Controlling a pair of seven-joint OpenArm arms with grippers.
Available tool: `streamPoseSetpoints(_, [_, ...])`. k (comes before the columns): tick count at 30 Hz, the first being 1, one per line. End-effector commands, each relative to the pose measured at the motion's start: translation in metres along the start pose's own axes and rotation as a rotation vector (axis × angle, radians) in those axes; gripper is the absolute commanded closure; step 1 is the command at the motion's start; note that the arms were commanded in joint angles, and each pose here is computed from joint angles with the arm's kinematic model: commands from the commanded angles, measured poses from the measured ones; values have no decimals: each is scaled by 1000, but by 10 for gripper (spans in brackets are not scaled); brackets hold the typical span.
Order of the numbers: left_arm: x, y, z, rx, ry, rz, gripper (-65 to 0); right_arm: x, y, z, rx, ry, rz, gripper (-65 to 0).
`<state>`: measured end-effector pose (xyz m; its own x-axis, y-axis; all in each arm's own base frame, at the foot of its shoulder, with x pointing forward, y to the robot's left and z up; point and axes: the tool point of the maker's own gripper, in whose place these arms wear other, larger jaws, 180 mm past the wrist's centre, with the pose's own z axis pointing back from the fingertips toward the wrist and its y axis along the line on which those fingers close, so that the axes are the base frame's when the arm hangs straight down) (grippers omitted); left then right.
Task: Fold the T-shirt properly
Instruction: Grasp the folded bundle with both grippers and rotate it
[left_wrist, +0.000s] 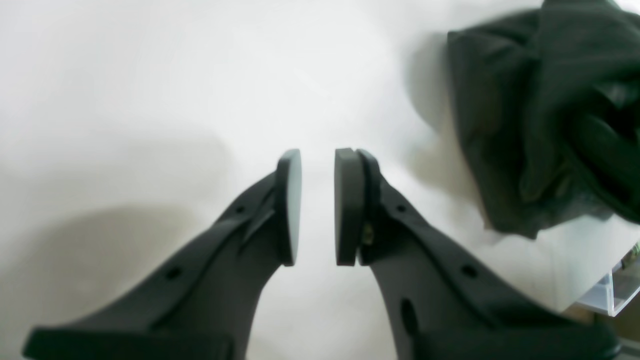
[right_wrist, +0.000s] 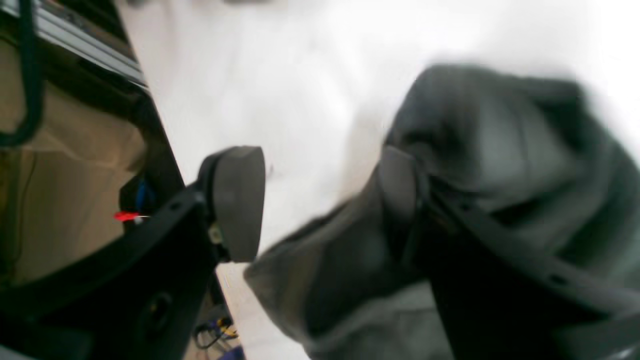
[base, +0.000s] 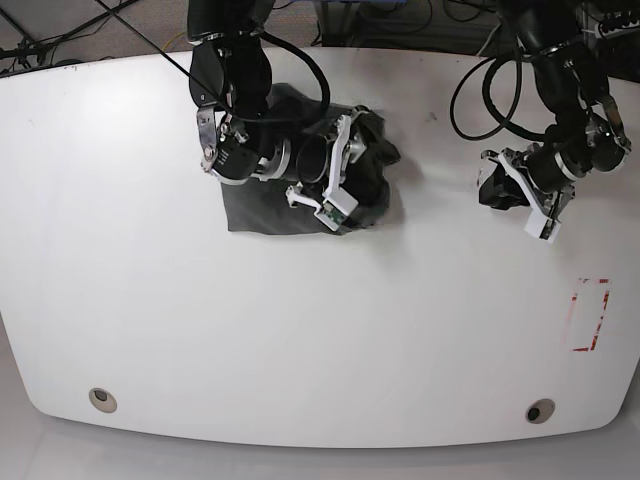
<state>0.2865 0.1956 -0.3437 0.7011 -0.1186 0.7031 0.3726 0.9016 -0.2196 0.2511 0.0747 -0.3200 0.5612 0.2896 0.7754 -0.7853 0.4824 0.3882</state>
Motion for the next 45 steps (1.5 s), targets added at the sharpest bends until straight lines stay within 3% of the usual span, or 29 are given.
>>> streamPoseSetpoints(1, [14, 0, 5, 4, -40, -28, -106, 22, -1, 4, -1, -55, 35, -346])
streamPoseSetpoints(10, [13, -16, -6, -44, 6, -94, -107, 21, -16, 25, -63, -33, 103, -346])
streamPoseSetpoints(21, [25, -100, -30, -109, 84, -450, -107, 3, -89, 88, -294, -47, 8, -342])
streamPoseSetpoints(26, [36, -133, -41, -152, 60, -511, -107, 7, -124, 114, -379, -49, -9, -341])
streamPoseSetpoints(29, [37, -159, -46, -212, 50, -540, -107, 1, -139, 120, -399, -23, -19, -292])
streamPoseSetpoints(31, [38, -176, -52, -244, 44, -553, -107, -1, -154, 125, -414, -16, -42, -197])
streamPoseSetpoints(35, [28, -198, -65, -259, 89, -607, -107, -6, -173, 128, -426, -1, -69, -92])
streamPoseSetpoints(40, [10, -196, -81, -214, 194, -700, -107, -16, -186, 120, -438, 67, -71, -87])
streamPoseSetpoints(45, [-9, -172, -89, -181, 281, -676, -107, -30, -193, 119, -501, 153, -22, -87])
